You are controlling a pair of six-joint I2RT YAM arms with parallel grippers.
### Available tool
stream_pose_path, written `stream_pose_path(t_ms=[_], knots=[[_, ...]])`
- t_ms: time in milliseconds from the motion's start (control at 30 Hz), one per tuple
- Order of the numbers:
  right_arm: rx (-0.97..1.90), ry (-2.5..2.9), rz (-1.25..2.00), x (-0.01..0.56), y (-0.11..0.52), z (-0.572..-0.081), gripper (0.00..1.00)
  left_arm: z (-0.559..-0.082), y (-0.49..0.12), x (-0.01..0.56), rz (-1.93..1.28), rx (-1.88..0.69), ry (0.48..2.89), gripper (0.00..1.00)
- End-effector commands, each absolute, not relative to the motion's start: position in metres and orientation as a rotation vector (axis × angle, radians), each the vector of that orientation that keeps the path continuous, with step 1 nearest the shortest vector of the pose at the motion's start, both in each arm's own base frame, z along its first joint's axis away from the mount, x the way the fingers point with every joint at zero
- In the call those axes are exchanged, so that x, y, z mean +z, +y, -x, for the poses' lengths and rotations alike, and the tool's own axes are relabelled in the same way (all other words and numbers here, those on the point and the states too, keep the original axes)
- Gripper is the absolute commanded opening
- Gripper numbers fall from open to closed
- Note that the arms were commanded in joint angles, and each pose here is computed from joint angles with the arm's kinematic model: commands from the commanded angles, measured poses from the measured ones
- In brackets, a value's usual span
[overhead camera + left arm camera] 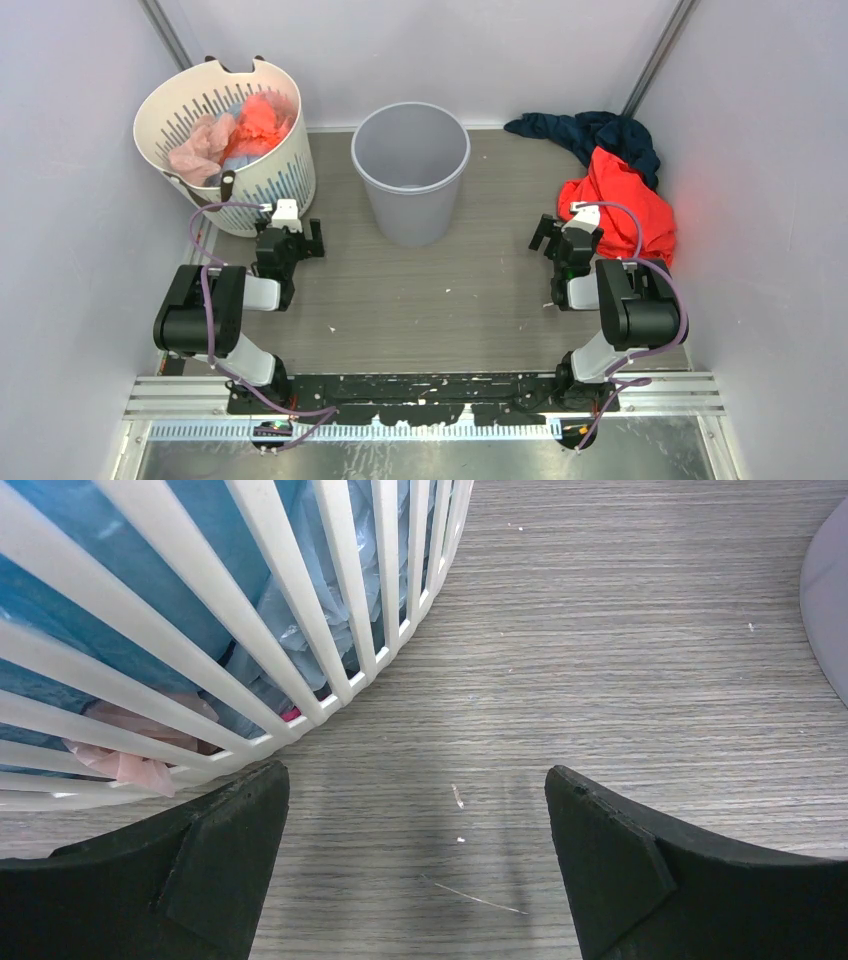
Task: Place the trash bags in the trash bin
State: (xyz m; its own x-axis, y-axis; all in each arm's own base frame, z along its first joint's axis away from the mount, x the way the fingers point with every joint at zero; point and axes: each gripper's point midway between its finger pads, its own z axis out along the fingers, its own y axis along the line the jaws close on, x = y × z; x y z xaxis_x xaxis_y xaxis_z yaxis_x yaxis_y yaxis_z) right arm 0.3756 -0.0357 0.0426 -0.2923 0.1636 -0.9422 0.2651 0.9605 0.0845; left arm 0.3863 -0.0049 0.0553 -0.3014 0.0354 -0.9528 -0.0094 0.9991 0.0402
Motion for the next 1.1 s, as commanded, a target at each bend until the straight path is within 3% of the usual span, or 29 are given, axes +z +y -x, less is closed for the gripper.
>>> stream_pose_path(t_ms=[0,600,867,1067], knots=[[-0.094,1.781,-0.307,0.071,-0.037,-0.389,1.00,-0.395,-0.001,0.073,0.003,0.051,1.815,1.00],[-0.098,1.779,-0.311,0.072,-0.038,-0.389,1.00,-0.389,0.002,0.083,0.025,0.063,1.774,1.00],[-0.146,1.664,-0.439,0.132,-0.056,-0.370,1.00,-0.355,-0.001,0.190,0.033,0.028,1.677,1.00],[0.030,1.447,-0.552,0.235,-0.048,-0.342,1.00,-0.319,-0.007,0.285,0.286,-0.184,1.567,1.00]])
